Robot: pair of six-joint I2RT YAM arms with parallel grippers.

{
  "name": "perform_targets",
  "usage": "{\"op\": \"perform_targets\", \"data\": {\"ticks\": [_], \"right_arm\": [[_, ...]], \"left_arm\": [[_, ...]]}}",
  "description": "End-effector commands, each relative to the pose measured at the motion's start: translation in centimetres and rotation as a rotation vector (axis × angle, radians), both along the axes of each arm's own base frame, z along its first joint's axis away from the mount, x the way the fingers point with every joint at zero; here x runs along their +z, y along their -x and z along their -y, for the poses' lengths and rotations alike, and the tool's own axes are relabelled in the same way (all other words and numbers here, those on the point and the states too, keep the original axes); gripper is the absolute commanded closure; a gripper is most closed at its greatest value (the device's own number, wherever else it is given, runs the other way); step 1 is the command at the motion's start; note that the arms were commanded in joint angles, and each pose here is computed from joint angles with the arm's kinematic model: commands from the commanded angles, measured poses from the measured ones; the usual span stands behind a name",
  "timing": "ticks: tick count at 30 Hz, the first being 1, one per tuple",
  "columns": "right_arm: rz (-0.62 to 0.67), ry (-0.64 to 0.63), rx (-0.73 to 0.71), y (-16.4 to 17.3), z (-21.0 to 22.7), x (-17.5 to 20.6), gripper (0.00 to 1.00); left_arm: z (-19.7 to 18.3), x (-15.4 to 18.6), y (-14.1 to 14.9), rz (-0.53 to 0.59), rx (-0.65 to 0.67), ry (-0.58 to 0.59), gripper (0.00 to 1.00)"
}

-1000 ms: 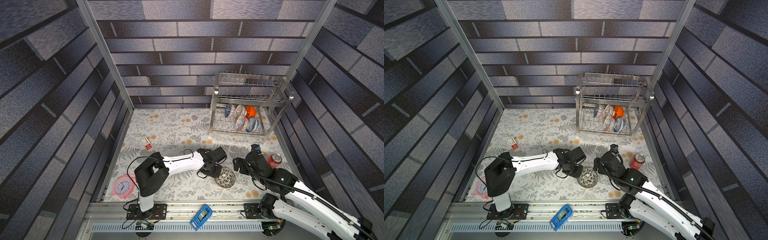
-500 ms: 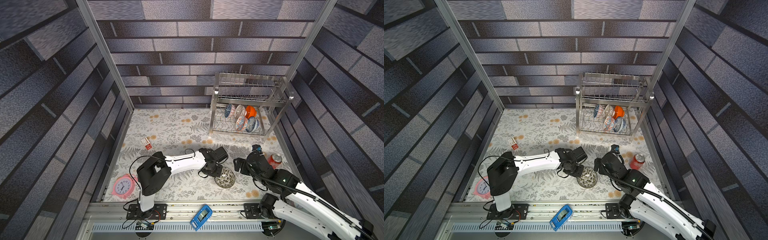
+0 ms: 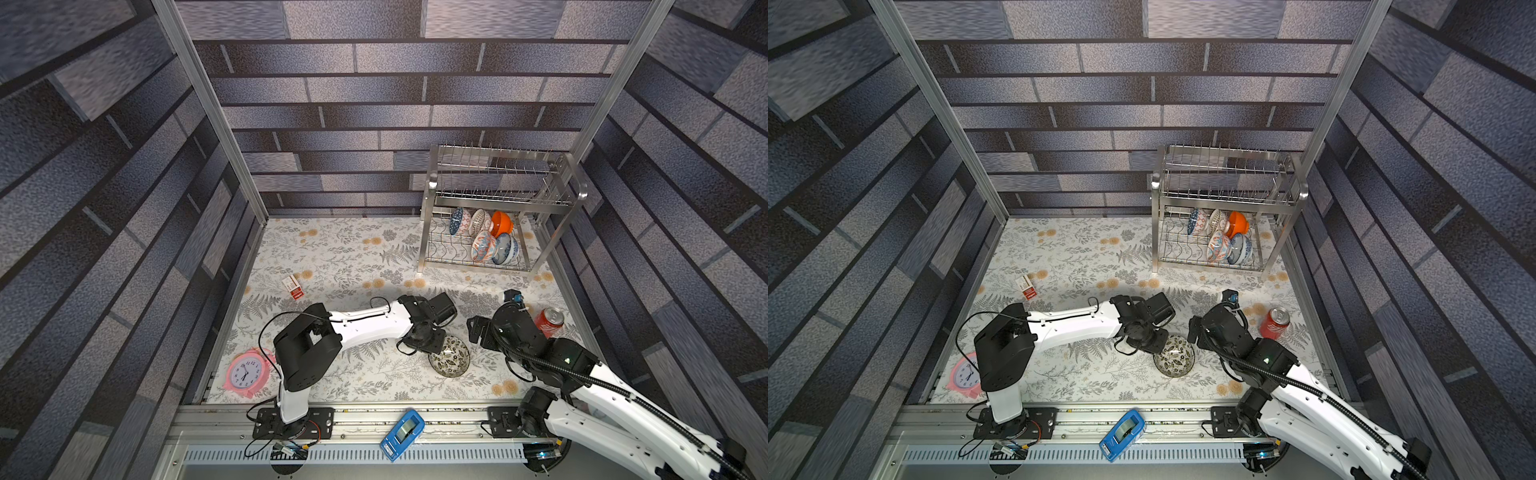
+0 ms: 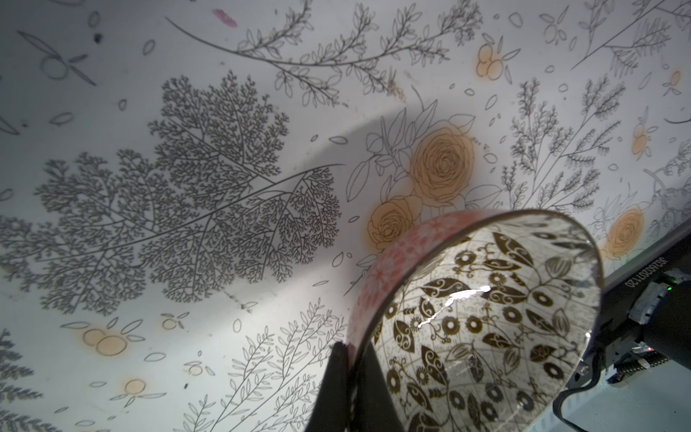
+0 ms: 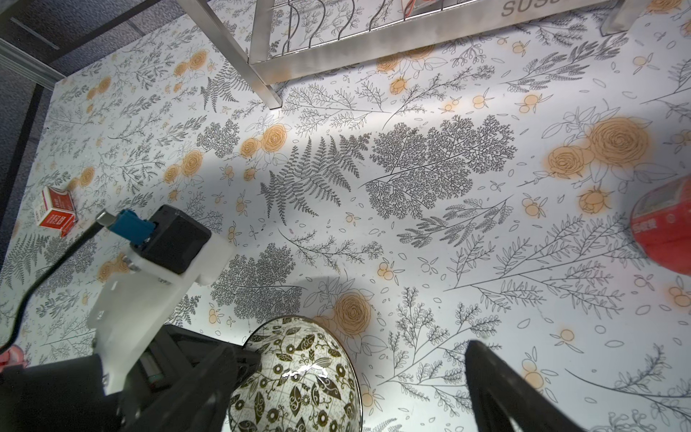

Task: Load bowls into a dish rack
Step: Pick up the bowl from the bottom-center of the table.

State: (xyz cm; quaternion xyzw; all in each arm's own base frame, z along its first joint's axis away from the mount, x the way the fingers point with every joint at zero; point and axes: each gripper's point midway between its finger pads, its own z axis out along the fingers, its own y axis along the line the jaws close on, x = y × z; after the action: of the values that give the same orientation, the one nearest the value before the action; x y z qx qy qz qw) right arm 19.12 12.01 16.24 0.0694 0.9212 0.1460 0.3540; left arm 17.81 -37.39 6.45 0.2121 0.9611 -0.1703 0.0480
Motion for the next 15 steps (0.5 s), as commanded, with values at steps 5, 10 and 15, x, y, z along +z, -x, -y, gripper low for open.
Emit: {"op": "perform_targets", "data": {"ticks": [5,10,15], "right_arm": [[-0.042,0.025,0.004,0.3,-0.1,-1.1,0.04],[-0.045,0.027,0.026,0.1,-0.7,-0.9,0.04],[-0.057,0.025,0.048,-0.2,-1.5,-1.0,0.04]], "left_arm": [[-0.4,2.5,-1.0,0.050,0.041,0.023,1.00],[-0.6,3.4,-1.4,0.054,0.088,0.072,1.00],[-1.5,4.2,-2.0,0.061,0.142,0.111,1.00]]}}
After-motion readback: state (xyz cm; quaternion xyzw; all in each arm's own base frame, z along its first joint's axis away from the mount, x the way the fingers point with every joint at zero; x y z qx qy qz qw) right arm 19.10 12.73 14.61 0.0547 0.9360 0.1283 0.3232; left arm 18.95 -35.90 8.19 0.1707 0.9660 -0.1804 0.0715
